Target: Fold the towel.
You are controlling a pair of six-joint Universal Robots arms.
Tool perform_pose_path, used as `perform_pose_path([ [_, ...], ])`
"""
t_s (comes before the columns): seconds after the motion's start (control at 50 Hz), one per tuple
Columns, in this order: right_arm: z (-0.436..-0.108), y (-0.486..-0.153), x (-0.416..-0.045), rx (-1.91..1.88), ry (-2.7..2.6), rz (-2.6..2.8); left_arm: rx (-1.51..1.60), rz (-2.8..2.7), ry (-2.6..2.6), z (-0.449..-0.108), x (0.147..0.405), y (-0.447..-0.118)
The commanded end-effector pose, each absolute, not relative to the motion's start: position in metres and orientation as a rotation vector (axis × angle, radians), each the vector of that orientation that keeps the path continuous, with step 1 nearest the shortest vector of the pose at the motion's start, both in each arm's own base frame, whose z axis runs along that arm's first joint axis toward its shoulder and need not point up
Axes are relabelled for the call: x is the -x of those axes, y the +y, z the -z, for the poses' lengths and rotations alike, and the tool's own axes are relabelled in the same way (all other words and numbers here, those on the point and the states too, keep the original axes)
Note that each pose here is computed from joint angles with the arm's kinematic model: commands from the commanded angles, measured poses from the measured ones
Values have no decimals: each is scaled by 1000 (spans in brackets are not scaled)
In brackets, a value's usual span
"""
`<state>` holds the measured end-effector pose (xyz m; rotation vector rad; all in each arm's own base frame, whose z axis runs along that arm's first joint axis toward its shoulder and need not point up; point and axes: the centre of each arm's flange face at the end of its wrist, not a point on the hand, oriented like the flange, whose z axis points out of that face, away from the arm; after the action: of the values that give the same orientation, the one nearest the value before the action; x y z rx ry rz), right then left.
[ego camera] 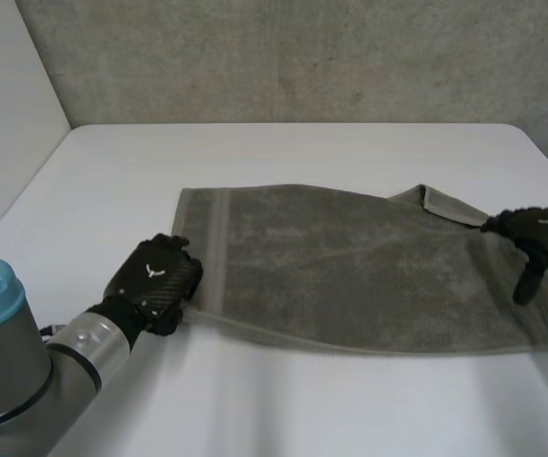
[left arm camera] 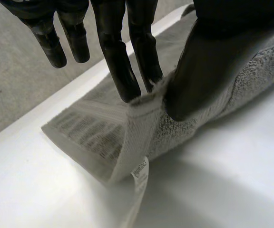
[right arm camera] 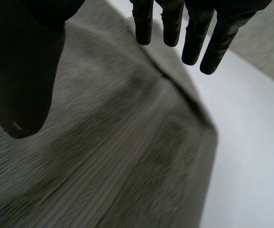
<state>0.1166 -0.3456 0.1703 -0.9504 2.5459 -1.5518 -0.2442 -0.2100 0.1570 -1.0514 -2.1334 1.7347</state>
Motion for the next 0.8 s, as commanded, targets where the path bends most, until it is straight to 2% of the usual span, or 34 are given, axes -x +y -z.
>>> perform_pose_path([
  [0.02,-163,-324,-111,1073,2555,1452,1019,-1744,-2123,-175,249,-221],
  [0.18,-153,-296,-120,1066,2514,1368,952,-1742,-2114,-187,253,-234],
  [0.34,-144,-277,-132,1074,2452,1377,943,-1686,-2161,-169,255,-243],
  [0.42,-139,-281,-130,1047,2450,1443,915,-1662,-2215,-160,247,-253],
  [0.64,-131,-286,-136,981,2429,1473,761,-1672,-2282,-160,226,-273],
  [0.8,-131,-290,-134,975,2428,1509,721,-1659,-2291,-159,223,-275],
])
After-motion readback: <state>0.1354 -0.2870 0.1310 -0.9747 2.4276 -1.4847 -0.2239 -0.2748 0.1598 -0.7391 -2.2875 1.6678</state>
